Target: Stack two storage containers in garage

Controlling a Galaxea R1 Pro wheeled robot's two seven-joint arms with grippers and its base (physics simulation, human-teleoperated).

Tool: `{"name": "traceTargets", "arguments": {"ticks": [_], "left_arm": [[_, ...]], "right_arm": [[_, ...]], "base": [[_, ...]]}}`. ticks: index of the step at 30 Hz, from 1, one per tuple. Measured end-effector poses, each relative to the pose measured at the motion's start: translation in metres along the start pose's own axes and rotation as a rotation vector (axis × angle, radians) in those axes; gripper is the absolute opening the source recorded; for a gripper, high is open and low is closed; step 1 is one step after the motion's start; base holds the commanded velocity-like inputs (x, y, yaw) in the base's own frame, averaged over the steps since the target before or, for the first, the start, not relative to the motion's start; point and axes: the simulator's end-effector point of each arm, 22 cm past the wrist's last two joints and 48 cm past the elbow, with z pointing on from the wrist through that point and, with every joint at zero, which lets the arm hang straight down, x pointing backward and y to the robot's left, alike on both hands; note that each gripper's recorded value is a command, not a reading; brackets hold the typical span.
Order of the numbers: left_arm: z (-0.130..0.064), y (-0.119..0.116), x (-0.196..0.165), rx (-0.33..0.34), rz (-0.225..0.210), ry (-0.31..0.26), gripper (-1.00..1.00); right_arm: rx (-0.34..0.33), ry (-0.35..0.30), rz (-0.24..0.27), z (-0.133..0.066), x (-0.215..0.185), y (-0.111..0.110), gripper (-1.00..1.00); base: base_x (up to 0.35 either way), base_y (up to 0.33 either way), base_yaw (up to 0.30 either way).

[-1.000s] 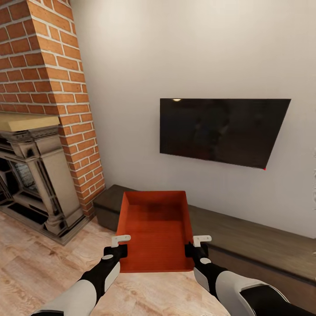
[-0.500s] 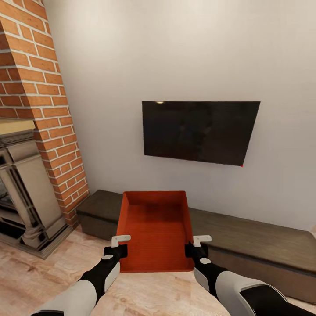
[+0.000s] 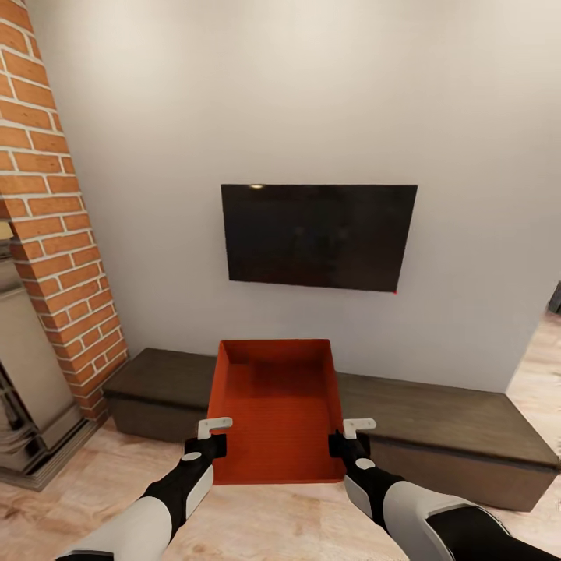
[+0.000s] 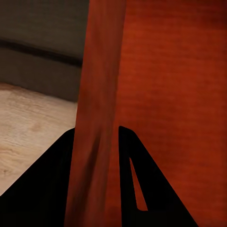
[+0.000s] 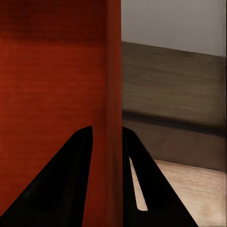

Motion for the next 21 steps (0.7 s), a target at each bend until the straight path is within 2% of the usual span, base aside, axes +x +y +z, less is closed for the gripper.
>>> {"name": "traceTargets", "arguments": {"ticks": [21], "left_arm": [[-0.0038,-0.0004,-0.0084,0.001,-0.002,-0.015,-1.00]], "right_arm": [[0.001,-0.016,0.001,-0.0029,-0.0089,-0.0006,-1.00]], "base": [[0.000,0.000,-0.262]]}}
